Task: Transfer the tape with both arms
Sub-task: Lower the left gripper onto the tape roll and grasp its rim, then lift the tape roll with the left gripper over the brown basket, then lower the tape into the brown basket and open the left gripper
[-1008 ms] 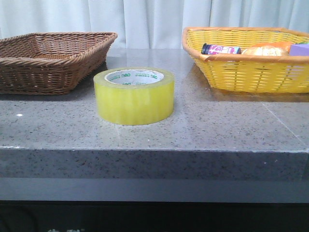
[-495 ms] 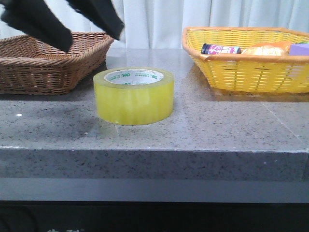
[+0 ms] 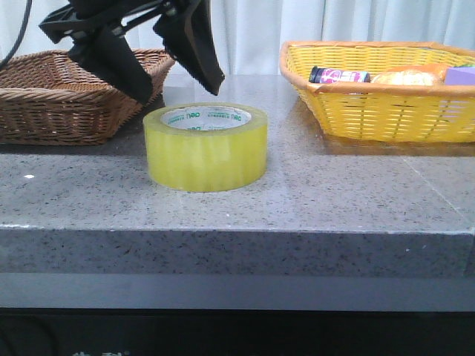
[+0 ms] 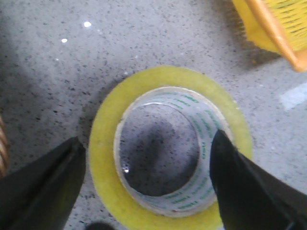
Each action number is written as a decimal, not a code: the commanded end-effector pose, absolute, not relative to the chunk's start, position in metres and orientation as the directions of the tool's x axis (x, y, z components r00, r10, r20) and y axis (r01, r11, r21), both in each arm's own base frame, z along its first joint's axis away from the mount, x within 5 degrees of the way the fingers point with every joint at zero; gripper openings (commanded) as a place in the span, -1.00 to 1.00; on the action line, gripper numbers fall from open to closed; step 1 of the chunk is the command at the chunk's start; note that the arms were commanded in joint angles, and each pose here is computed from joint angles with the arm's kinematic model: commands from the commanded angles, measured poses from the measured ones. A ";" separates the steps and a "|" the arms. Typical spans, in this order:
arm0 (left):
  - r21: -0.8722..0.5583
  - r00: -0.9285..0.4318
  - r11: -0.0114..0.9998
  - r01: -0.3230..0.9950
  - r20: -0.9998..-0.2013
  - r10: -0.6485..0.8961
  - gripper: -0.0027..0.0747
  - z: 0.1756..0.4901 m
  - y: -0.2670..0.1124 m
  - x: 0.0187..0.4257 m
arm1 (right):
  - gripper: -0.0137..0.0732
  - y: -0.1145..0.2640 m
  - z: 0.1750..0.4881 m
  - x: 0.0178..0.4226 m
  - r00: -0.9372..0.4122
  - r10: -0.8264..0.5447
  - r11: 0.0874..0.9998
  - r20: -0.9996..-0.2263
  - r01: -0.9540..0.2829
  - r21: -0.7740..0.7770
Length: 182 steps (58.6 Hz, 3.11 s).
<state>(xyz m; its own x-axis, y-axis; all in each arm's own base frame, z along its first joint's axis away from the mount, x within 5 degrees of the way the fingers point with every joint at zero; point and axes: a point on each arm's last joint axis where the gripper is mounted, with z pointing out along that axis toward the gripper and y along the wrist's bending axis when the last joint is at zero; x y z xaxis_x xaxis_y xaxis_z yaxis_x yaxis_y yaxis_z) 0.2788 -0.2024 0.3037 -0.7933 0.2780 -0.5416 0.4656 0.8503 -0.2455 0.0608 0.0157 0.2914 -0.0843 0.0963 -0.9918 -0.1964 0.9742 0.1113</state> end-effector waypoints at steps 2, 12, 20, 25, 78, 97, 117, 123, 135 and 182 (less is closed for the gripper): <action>-0.238 -0.734 0.842 0.485 -0.634 0.244 0.42 0.327 -0.203 0.279 | -0.96 0.013 0.307 0.061 0.014 0.118 0.978 -0.993 -0.176 0.114; -0.232 -0.736 0.843 0.485 -0.629 0.250 0.42 0.324 -0.204 0.281 | -0.96 0.013 0.307 0.061 0.015 0.119 0.978 -0.993 -0.176 0.114; -0.230 -0.746 0.846 0.481 -0.615 0.257 0.42 0.318 -0.206 0.284 | -0.96 0.013 0.307 0.061 0.016 0.119 0.978 -0.993 -0.176 0.114; -0.229 -0.755 0.848 0.477 -0.600 0.263 0.42 0.311 -0.208 0.287 | -0.96 0.013 0.307 0.061 0.016 0.119 0.978 -0.993 -0.176 0.114; -0.223 -0.747 0.838 0.498 -0.601 0.284 -0.72 0.338 -0.211 0.289 | -0.96 0.013 0.307 0.061 0.016 0.119 0.978 -0.993 -0.176 0.114; -0.154 -0.605 0.846 0.511 -0.764 0.227 -0.72 0.407 -0.189 0.285 | -0.96 0.013 0.307 0.061 0.016 0.119 0.978 -0.993 -0.176 0.114; -0.132 -0.627 0.948 0.290 -0.775 0.084 -0.72 0.414 -0.111 0.318 | -0.96 0.013 0.307 0.061 0.018 0.119 0.978 -0.993 -0.175 0.114; -0.133 -0.623 0.967 0.215 -0.782 0.031 -0.72 0.411 -0.087 0.331 | -0.96 0.013 0.307 0.061 0.018 0.119 0.978 -0.993 -0.175 0.114; -0.131 -0.664 0.986 0.106 -0.747 -0.028 -0.72 0.388 -0.055 0.358 | -0.96 0.013 0.307 0.061 0.018 0.119 0.978 -0.993 -0.175 0.114; -0.126 -0.674 0.989 0.074 -0.738 -0.044 0.06 0.384 -0.044 0.360 | -0.96 0.013 0.307 0.061 0.015 0.119 0.978 -0.993 -0.176 0.114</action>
<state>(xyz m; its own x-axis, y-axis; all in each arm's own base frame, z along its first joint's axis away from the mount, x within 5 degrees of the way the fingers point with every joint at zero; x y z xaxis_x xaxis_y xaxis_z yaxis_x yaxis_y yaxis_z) 0.3771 -0.0459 0.3367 -0.7905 -0.0118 -0.6124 0.0653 0.9925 -0.1033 0.0609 0.0155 0.2919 -0.0787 0.0975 -0.9921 -0.1951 0.9744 0.1112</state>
